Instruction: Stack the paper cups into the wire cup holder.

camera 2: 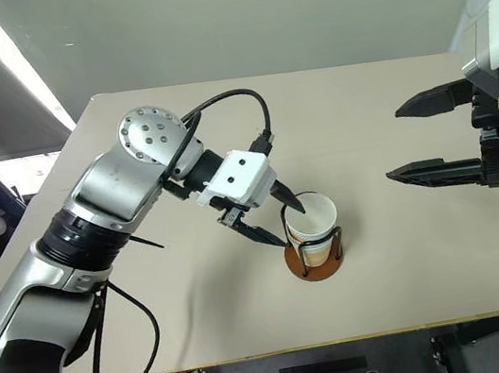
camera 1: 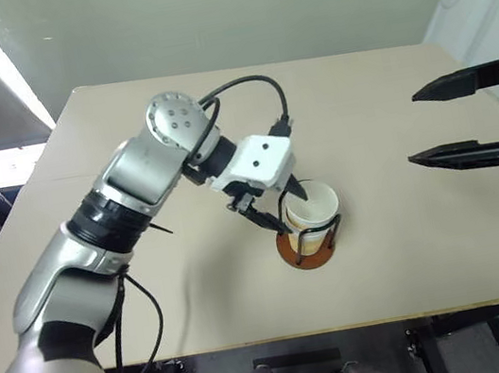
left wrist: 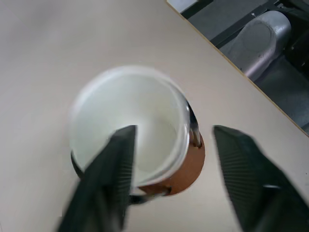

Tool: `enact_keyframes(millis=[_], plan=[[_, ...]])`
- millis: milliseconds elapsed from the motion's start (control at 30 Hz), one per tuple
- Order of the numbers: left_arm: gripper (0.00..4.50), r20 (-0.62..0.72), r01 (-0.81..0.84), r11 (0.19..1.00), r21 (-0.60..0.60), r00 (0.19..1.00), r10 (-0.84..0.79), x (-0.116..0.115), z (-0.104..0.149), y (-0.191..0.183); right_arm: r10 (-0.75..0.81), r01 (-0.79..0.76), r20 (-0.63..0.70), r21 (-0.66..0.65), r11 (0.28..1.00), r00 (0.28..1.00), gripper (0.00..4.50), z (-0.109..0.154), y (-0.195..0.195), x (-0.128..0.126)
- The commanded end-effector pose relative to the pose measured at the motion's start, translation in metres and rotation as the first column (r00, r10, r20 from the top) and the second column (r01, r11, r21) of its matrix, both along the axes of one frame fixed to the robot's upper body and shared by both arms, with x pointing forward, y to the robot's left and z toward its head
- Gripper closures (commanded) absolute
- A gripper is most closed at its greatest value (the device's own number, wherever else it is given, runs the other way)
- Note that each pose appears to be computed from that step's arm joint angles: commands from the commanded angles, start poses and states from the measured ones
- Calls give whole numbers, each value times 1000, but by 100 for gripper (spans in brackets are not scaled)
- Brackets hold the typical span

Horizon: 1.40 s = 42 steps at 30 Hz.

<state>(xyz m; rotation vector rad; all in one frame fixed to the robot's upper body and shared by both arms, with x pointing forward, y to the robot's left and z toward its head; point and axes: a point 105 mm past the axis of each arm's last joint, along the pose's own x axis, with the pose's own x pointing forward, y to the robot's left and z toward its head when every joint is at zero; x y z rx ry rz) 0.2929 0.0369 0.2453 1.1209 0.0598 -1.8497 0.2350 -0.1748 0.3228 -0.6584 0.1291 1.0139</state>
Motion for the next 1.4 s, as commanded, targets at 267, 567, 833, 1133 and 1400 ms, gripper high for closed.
enact_keyframes(millis=[267,567,833,1133,1400], plan=[[5,-64,-135,941,-311,991,121,10,54,-3,-20,19,49,33,999,999,36,3,-2,6],[5,-261,-515,654,-554,853,452,43,72,59,-152,136,42,260,956,987,36,-11,-18,40],[5,-549,-794,-5,-608,416,725,98,25,155,-438,413,-67,483,772,897,36,-50,-57,102],[5,-658,-729,-421,-540,54,751,95,-32,243,-625,610,-263,660,439,735,36,-100,-89,138],[5,-691,-723,-490,-487,-26,723,91,-73,254,-805,744,-317,633,214,501,36,-149,-130,149]])
